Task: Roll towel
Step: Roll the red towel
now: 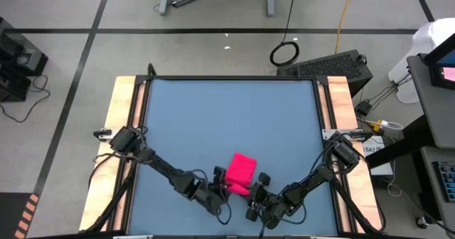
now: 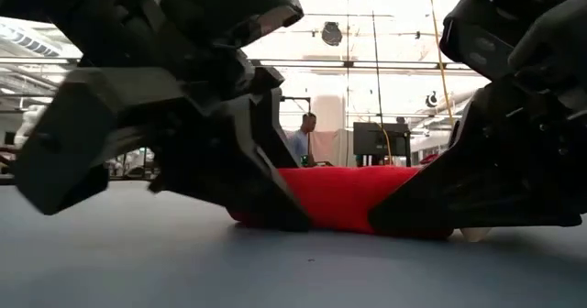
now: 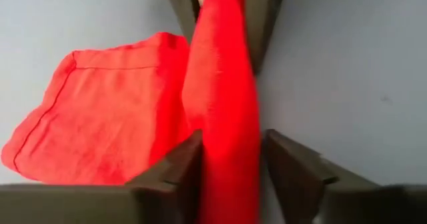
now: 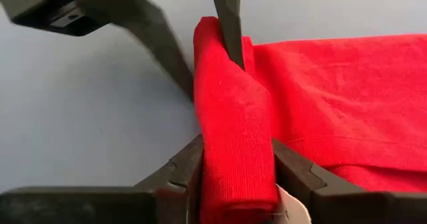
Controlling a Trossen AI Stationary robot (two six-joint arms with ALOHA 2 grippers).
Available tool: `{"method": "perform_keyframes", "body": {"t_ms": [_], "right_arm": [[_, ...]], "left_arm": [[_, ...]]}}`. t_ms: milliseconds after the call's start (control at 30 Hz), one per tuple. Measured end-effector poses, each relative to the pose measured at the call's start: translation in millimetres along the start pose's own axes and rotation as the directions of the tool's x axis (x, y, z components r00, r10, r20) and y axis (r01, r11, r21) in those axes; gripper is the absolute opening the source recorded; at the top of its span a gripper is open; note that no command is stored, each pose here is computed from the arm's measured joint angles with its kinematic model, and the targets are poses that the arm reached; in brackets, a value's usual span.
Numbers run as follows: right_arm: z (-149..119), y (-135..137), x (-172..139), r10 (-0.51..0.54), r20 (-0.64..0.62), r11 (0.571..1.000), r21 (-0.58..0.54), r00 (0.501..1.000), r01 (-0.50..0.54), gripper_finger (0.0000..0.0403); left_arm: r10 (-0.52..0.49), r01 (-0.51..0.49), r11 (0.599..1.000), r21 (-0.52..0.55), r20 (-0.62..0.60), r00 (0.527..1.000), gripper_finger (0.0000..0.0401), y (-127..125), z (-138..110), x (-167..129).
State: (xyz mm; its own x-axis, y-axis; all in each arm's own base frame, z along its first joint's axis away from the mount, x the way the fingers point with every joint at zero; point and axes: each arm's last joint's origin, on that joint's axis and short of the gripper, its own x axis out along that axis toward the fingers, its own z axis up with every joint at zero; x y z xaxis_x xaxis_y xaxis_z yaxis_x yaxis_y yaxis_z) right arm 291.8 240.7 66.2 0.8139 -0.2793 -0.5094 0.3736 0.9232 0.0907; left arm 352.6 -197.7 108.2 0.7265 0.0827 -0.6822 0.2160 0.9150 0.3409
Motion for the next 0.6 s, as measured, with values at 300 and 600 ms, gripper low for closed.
{"method": "perform_keyframes", "body": {"t_ms": [300, 600], "right_arm": [[5, 5, -16, 0.034, -0.007, 0.967, -0.251, 0.999, -0.034, 0.0192], [10, 26, -74, 0.146, 0.065, 0.899, -0.425, 0.987, -0.105, 0.0268]], "left_arm": [[-0.203, 0.197, 0.946, -0.259, 0.004, 0.979, 0.0025, 16, 13, 4], [-0.439, 0.389, 0.759, -0.522, 0.031, 0.898, 0.0030, 35, 18, 11]]}}
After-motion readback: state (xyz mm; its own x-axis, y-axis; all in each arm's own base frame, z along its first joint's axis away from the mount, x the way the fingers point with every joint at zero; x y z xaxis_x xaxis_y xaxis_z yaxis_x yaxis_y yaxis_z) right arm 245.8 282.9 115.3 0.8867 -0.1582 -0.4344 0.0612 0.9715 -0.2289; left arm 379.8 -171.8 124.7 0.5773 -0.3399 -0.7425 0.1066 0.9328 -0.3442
